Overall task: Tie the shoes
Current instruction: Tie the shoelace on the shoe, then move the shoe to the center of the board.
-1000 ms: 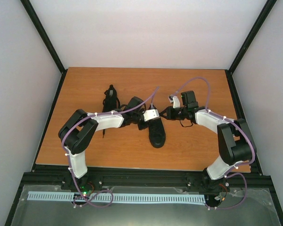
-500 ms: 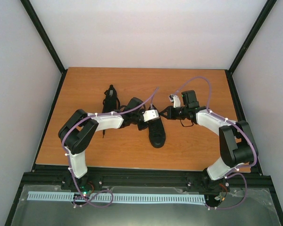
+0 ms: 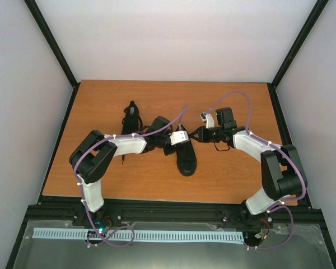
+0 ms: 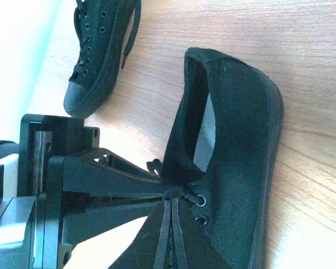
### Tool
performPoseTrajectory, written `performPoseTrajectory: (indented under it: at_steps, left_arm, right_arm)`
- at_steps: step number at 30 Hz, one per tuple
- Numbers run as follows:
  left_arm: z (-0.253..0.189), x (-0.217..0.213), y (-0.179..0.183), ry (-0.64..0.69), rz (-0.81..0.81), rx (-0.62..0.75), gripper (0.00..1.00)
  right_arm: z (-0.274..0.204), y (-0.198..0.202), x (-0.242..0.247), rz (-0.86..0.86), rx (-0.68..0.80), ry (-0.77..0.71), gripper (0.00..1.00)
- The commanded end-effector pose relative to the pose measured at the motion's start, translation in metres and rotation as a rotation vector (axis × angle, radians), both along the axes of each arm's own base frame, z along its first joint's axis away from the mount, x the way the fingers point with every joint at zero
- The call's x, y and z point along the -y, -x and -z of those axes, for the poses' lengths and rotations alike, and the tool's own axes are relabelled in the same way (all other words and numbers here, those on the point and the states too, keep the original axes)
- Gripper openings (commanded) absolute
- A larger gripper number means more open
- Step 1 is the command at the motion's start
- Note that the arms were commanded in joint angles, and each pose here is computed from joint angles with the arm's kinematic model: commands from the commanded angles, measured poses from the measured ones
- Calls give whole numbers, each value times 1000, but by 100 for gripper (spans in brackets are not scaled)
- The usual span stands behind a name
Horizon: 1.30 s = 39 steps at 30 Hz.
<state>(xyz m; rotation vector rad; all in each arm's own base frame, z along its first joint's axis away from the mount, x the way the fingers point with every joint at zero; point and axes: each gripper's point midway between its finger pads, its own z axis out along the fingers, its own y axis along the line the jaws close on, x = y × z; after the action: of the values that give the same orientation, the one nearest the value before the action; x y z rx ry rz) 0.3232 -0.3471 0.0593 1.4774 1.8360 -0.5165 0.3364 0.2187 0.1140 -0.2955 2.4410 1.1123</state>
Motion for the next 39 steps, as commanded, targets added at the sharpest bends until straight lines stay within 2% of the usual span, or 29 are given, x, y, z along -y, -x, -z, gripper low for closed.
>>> performPoseTrajectory:
  at_steps: [1, 4, 7, 12, 14, 18, 22, 25, 29, 33, 36, 39]
  left_arm:
    - [11, -5, 9, -21, 17, -36, 10]
    - [-22, 8, -3, 57, 29, 47, 20]
    - [-52, 15, -11, 107, 50, 135, 32]
    - [-59, 9, 8, 77, 135, 135, 51]
    - [-65, 4, 18, 67, 159, 130, 59]
    - [-75, -9, 25, 48, 141, 147, 75]
    - [-89, -26, 16, 10, 43, 216, 83]
    - [-87, -51, 8, -75, -69, 232, 86]
    - [-74, -99, 16, -227, -156, 156, 88]
    - [-71, -165, 25, -421, -225, 59, 90]
    - [-84, -211, 16, -556, -315, 34, 90]
    - [-107, -244, 3, -590, -427, 16, 91]
  right_arm:
    - [-13, -7, -5, -19, 43, -16, 3]
    - [-7, -7, -5, -20, 31, -4, 5]
    - [-5, -10, 0, -4, 37, 38, 19]
    - [-14, -15, 12, 45, 75, 105, 33]
    - [-18, -16, 14, 56, 88, 117, 42]
    - [-26, -22, 19, 92, 108, 142, 56]
    - [-33, -30, 24, 136, 131, 192, 61]
    - [-32, -34, 20, 154, 152, 291, 66]
    - [-28, -41, -5, 150, 186, 376, 80]
    - [-13, -51, -27, 147, 210, 530, 97]
    - [4, -62, -36, 160, 181, 590, 98]
    - [18, -75, -34, 199, 161, 641, 96]
